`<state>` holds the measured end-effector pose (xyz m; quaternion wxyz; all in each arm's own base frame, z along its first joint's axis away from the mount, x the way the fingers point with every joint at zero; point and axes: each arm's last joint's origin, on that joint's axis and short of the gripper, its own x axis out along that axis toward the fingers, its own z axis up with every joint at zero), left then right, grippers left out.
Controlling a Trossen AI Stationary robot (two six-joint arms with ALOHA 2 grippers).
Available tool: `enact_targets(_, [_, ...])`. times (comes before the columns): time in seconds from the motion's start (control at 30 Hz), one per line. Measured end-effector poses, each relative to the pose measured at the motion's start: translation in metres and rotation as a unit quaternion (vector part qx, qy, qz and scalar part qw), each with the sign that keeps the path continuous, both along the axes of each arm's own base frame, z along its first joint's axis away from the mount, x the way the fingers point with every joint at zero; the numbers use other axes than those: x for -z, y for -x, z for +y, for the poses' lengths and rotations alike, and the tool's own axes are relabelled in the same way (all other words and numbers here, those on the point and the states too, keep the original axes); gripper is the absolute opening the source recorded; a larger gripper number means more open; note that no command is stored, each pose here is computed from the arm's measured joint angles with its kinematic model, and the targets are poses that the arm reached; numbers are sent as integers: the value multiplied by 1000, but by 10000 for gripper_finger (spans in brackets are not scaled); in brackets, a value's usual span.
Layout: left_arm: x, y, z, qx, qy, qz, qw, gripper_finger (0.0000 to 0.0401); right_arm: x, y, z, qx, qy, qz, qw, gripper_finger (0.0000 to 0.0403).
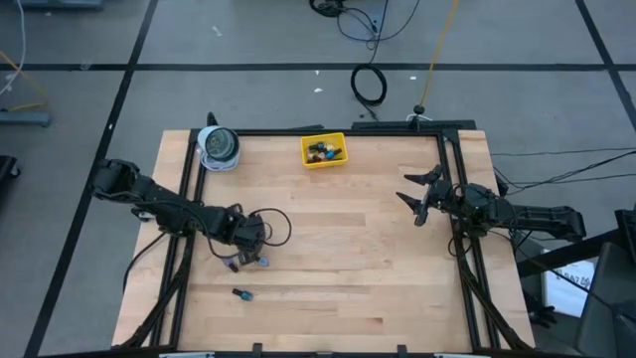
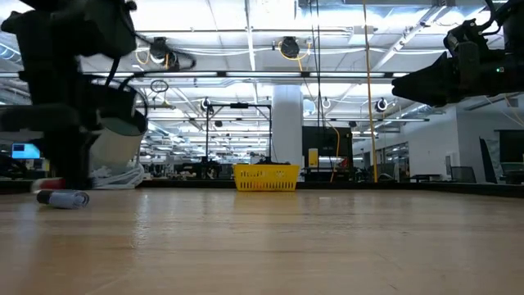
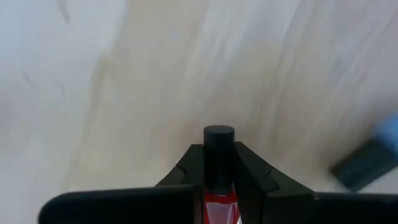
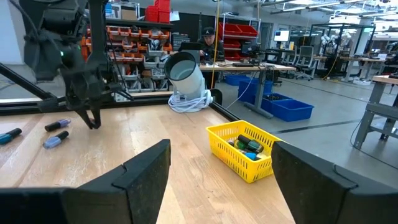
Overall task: Pick & Place Nail Polish
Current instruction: Put the red nail polish bottle into the yellow bin
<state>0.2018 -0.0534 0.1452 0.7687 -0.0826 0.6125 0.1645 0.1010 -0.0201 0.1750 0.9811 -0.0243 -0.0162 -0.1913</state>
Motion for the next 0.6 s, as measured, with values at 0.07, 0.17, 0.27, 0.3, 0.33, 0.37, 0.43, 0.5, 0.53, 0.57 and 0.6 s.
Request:
enact_targets(0.07, [-7, -2, 1, 7, -18, -24, 1000, 38, 0, 0, 0, 0, 0, 0, 1000, 267])
enact_targets(0.17, [-17, -1, 3, 10, -38, -57, 998, 37, 0, 0, 0, 0, 0, 0, 1000, 267])
enact_targets(0.27, [-24, 0, 6, -4, -55, -81, 995, 37, 0, 0, 0, 0, 0, 0, 1000, 267])
enact_targets(0.3, [-27, 0, 8, -15, -60, -94, 994, 37, 0, 0, 0, 0, 0, 0, 1000, 267])
enact_targets(0.33, [-30, 1, 10, -27, -65, -105, 992, 37, 0, 0, 0, 0, 0, 0, 1000, 267])
enact_targets(0.37, [-33, 2, 11, -36, -69, -115, 990, 37, 0, 0, 0, 0, 0, 0, 1000, 267])
enact_targets(0.43, [-39, 3, 13, -50, -73, -138, 986, 37, 0, 0, 0, 0, 0, 0, 1000, 267])
enact_targets(0.5, [-46, 2, 15, -60, -78, -171, 980, 37, 0, 0, 0, 0, 0, 0, 1000, 267])
enact_targets(0.53, [-50, 2, 15, -62, -80, -188, 977, 37, 0, 0, 0, 0, 0, 0, 1000, 267])
enact_targets(0.57, [-54, 1, 16, -62, -83, -207, 973, 37, 0, 0, 0, 0, 0, 0, 1000, 267])
enact_targets(0.6, [-58, 0, 16, -61, -84, -229, 968, 37, 0, 0, 0, 0, 0, 0, 1000, 267])
